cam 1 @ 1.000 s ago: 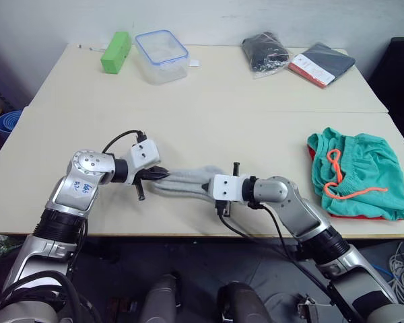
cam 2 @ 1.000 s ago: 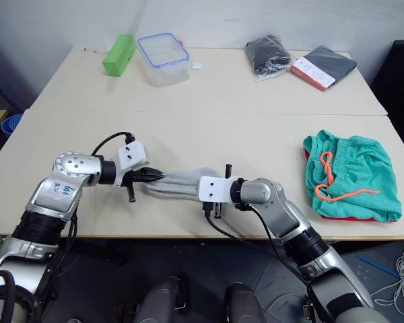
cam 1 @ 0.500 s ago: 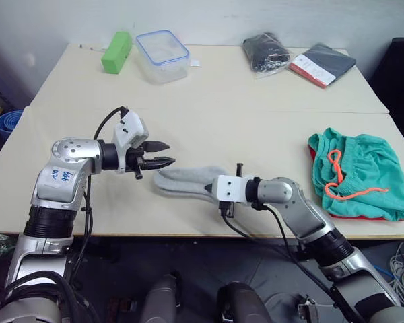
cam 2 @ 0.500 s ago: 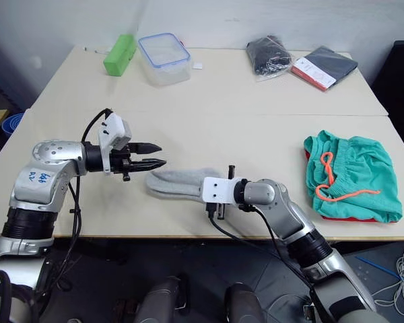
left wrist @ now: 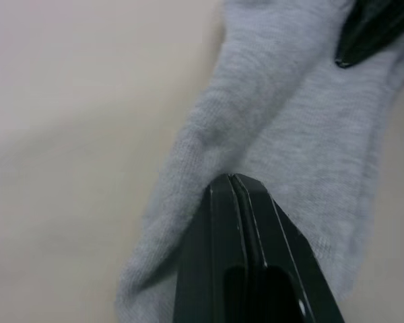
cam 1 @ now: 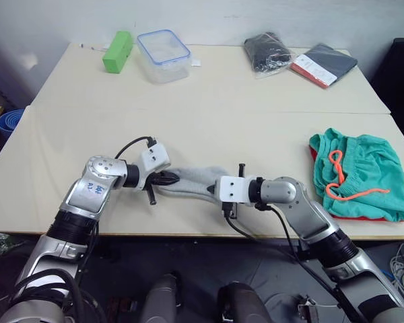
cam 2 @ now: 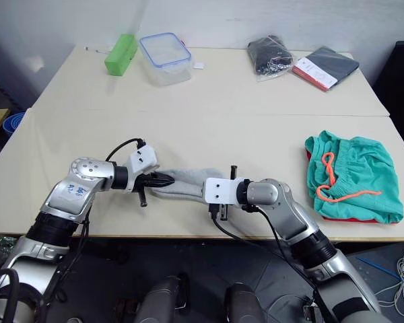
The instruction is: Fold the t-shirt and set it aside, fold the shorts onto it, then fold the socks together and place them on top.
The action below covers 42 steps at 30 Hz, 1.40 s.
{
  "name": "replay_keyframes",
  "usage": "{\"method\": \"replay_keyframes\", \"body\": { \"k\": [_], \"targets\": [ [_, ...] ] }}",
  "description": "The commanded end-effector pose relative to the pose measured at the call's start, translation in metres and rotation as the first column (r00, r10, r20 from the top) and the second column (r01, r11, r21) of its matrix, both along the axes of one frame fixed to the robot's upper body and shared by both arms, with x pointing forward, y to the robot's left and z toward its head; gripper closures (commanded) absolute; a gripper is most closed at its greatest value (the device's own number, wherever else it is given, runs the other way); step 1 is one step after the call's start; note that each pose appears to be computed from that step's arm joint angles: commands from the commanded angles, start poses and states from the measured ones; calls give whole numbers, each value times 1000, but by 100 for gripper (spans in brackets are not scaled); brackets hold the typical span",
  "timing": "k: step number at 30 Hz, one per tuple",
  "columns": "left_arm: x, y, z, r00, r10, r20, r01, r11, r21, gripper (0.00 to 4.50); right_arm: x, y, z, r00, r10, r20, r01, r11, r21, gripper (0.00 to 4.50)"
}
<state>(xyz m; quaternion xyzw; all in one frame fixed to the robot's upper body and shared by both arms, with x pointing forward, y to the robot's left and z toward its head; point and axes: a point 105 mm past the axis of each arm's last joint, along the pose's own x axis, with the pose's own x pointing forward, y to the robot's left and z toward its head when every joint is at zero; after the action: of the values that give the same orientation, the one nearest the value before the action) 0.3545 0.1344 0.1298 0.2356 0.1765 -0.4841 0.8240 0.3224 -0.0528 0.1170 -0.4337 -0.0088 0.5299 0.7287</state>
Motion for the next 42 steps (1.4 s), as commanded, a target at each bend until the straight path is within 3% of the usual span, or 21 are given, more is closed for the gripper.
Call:
{"method": "replay_keyframes", "body": {
  "k": [1,5,7,12,20,21,25,29,35,38,42],
  "targets": [
    [-15,11,-4,994,47,-95,-52,998,-43,447,-6,-10,-8,999,-5,-38,4,1000,-28,450],
    [-28,25,6,986,91,-137,-106,989,-105,447,-5,-13,-9,999,-8,-38,7,1000,-31,450],
    [-32,35,17,980,141,-138,-160,977,-141,409,-3,-13,-7,999,-9,-34,8,1000,-25,450],
    [-43,55,35,944,267,-193,-310,918,-246,263,-1,-6,-1,1000,6,-18,-6,1000,0,450],
    [-56,71,18,828,409,-383,-531,791,-304,14,4,7,7,1000,31,-1,-31,999,29,450],
    [-55,68,16,818,406,-407,-544,776,-319,6,4,8,7,999,34,0,-34,999,29,450],
    [-48,59,12,794,406,-452,-577,736,-353,6,5,10,11,999,43,9,-44,999,30,450],
    [-40,48,8,779,396,-486,-593,716,-368,6,7,19,33,1000,24,-20,-21,989,143,450],
    [-34,37,-1,746,377,-549,-624,684,-379,6,17,20,15,999,-33,-30,36,994,106,450],
    [-34,37,-4,737,380,-559,-633,677,-375,66,24,7,-3,998,-68,3,68,998,1,450],
    [-32,35,0,744,364,-561,-626,673,-394,191,24,-2,-16,997,-82,-13,82,996,-34,450]
  ]
}}
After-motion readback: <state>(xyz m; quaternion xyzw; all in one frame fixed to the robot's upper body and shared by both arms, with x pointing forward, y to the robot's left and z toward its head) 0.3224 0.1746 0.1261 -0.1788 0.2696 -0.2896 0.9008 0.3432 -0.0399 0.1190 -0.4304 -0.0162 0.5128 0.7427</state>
